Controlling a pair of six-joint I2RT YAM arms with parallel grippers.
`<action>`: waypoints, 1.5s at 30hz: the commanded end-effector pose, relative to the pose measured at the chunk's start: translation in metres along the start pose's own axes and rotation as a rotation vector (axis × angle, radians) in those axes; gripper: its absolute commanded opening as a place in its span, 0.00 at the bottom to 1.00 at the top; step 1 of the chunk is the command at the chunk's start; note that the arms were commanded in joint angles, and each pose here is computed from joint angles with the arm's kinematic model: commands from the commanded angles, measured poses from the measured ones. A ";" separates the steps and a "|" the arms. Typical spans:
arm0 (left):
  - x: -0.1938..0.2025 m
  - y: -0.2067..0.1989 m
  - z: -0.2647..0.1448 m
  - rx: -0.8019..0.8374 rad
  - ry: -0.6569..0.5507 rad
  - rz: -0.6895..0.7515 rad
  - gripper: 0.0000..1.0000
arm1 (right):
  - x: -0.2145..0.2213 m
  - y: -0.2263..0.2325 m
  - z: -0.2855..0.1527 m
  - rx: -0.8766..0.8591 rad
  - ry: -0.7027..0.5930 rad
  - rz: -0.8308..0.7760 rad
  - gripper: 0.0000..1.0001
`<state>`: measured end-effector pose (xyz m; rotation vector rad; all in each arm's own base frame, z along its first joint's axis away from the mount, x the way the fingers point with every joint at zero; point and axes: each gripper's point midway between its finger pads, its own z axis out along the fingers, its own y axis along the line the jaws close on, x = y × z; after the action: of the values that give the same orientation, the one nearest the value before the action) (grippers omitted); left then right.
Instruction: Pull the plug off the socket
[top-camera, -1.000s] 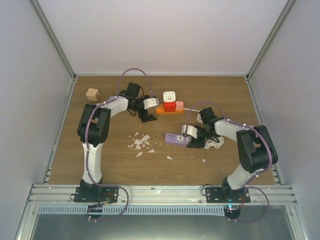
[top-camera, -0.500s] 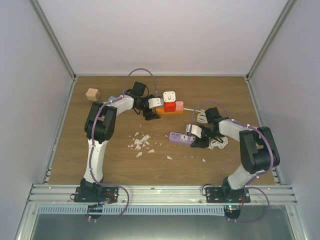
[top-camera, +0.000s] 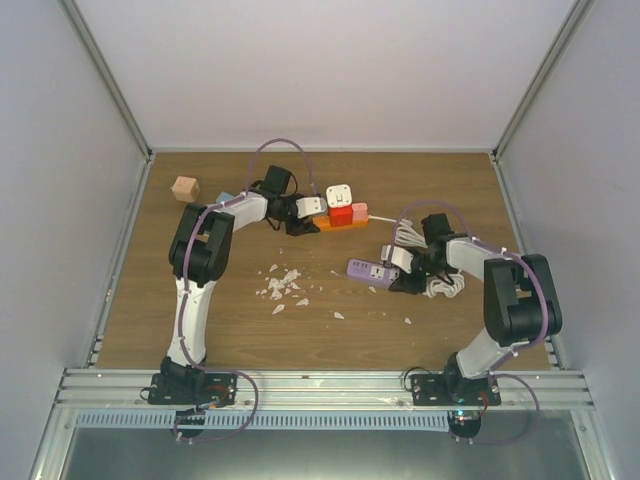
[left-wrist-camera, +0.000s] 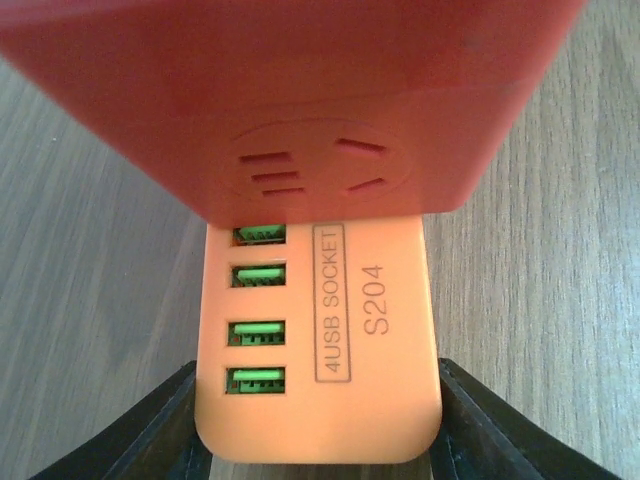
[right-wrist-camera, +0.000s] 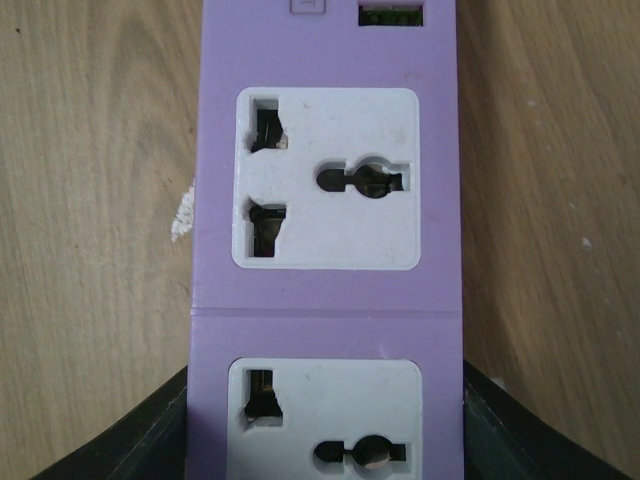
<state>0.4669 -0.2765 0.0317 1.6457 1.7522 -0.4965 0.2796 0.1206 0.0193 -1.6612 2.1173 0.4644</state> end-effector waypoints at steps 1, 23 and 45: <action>0.001 -0.009 -0.005 -0.007 0.002 -0.003 0.51 | 0.011 -0.011 -0.006 0.024 0.024 0.023 0.45; 0.045 -0.043 -0.075 -0.044 0.011 -0.083 0.32 | 0.076 -0.050 -0.032 0.117 0.067 0.179 0.45; 0.104 -0.093 -0.114 -0.027 0.117 -0.077 0.31 | 0.147 -0.113 -0.074 0.220 0.019 0.401 0.44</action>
<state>0.3695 -0.1405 0.0290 1.5536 1.9320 -0.4294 0.3451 -0.0403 0.0159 -1.1867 2.3558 0.3363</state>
